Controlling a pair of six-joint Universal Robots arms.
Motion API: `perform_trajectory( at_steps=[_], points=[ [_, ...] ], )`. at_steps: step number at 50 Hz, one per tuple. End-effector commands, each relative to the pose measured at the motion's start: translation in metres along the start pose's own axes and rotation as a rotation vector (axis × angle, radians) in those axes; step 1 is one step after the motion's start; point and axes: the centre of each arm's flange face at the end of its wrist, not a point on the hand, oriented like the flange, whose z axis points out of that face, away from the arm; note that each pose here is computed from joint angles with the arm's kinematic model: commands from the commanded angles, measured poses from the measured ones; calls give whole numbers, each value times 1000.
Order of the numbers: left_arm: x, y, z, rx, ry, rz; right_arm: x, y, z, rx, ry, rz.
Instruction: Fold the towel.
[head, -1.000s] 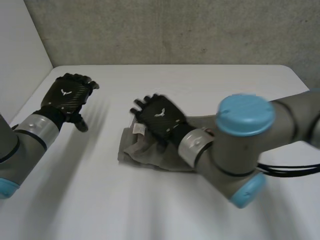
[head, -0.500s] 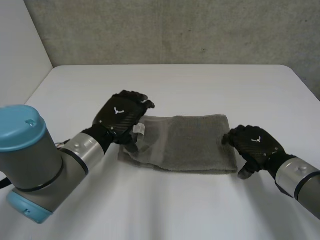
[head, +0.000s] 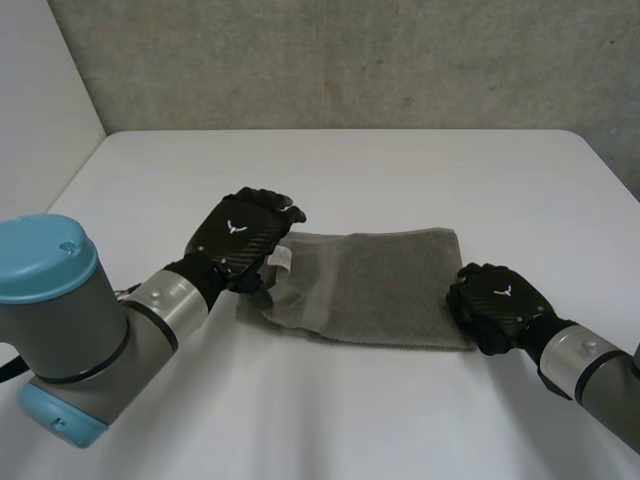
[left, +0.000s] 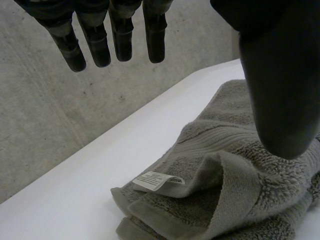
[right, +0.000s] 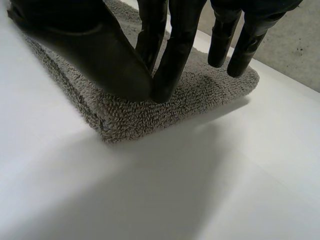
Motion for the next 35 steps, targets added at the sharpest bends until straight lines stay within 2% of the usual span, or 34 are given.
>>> perform_trajectory(
  at_steps=[1, 15, 35],
  points=[
    [-3, 1, 0, -3, -10, -4, 1, 2, -3, -14, 16, 5],
    [-4, 4, -2, -11, -13, -7, -3, -8, -11, 22, 22, -12],
    [-4, 4, -2, -11, -13, -8, 7, 5, 5, 12, 45, -22]
  ],
)
